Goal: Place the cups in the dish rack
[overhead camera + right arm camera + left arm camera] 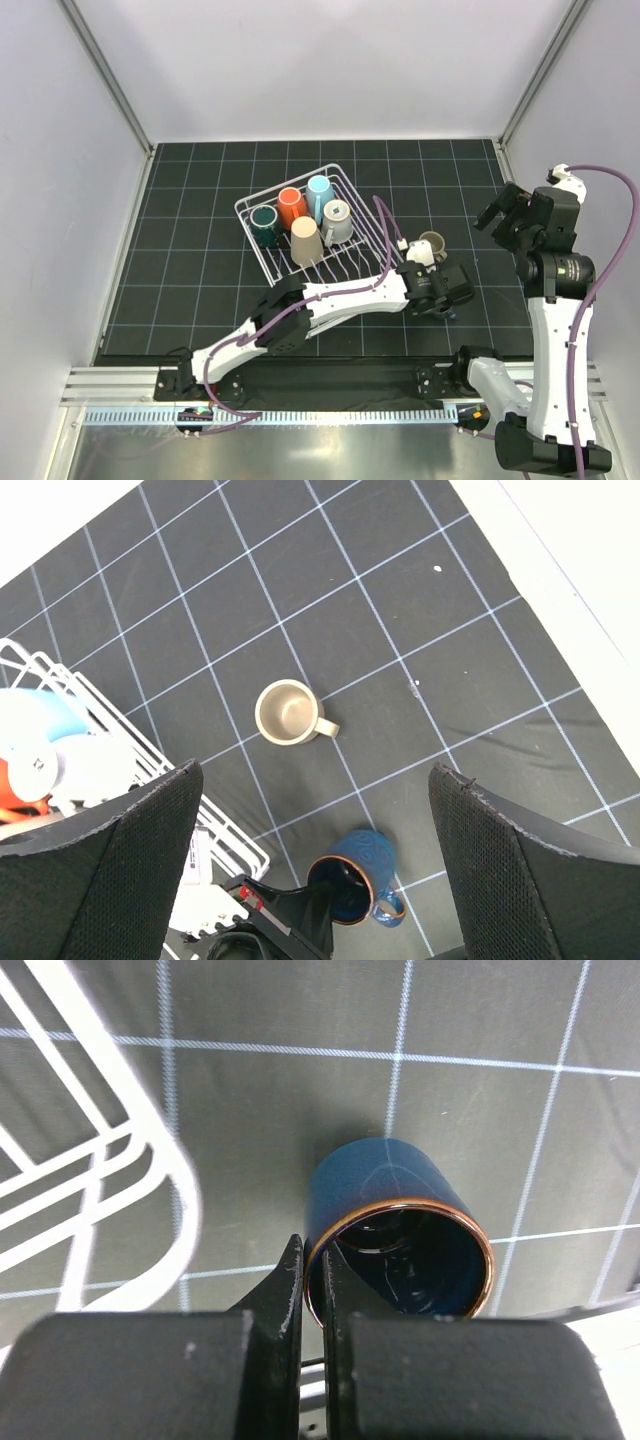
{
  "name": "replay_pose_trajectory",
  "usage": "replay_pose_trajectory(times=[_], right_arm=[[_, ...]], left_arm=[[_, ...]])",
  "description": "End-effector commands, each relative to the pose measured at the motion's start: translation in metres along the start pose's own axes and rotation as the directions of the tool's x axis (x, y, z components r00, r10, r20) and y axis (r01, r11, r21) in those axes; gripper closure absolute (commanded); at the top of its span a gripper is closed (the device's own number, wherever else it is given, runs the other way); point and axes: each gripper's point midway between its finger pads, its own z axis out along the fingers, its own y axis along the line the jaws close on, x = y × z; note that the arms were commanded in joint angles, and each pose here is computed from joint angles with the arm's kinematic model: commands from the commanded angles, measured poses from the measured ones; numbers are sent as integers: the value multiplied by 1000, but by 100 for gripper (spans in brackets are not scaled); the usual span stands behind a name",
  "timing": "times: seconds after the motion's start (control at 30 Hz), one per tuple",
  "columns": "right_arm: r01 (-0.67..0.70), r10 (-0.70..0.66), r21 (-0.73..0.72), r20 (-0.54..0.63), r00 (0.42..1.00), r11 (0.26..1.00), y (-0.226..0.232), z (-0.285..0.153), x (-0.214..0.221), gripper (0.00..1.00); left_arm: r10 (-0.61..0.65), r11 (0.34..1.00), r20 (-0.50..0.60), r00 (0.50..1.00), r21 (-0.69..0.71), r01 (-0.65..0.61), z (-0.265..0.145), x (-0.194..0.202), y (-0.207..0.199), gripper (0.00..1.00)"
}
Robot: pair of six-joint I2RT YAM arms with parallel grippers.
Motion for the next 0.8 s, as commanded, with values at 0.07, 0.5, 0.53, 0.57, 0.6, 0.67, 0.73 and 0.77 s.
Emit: replay_pose_trajectory(times=[0.07,0.5,0.53,0.57,0.6,0.67,0.73,0.77], right_arm=[[29,-26,-76,41,999,997,12,-15,-12,7],[54,-81,-398,-52,995,916,62,-36,14,7],[55,-93,-464,-61,994,884,73,-42,17,7],[49,-98,-498,-73,992,866,78,-46,20,7],[45,-103,-527,-82,991,849,83,-49,22,7],[22,-119,-617,-116,986,786,98,-61,29,7],[4,-123,-675,-129,984,738,108,-69,32,7],[-33,-118,-706,-165,979,707,114,-72,39,7]], left_arm=[[53,996,101,993,71,-61,-64,-35,-16,100],[200,958,197,960,167,-234,-157,-59,0,100],[191,947,201,961,222,-234,-167,-60,-5,100],[206,936,198,958,246,-252,-178,-61,9,100],[218,925,207,954,267,-269,-185,-63,16,100],[171,910,235,957,335,-245,-204,-71,35,100],[141,896,259,956,377,-234,-218,-78,47,100],[108,886,279,954,409,-219,-227,-84,51,100]])
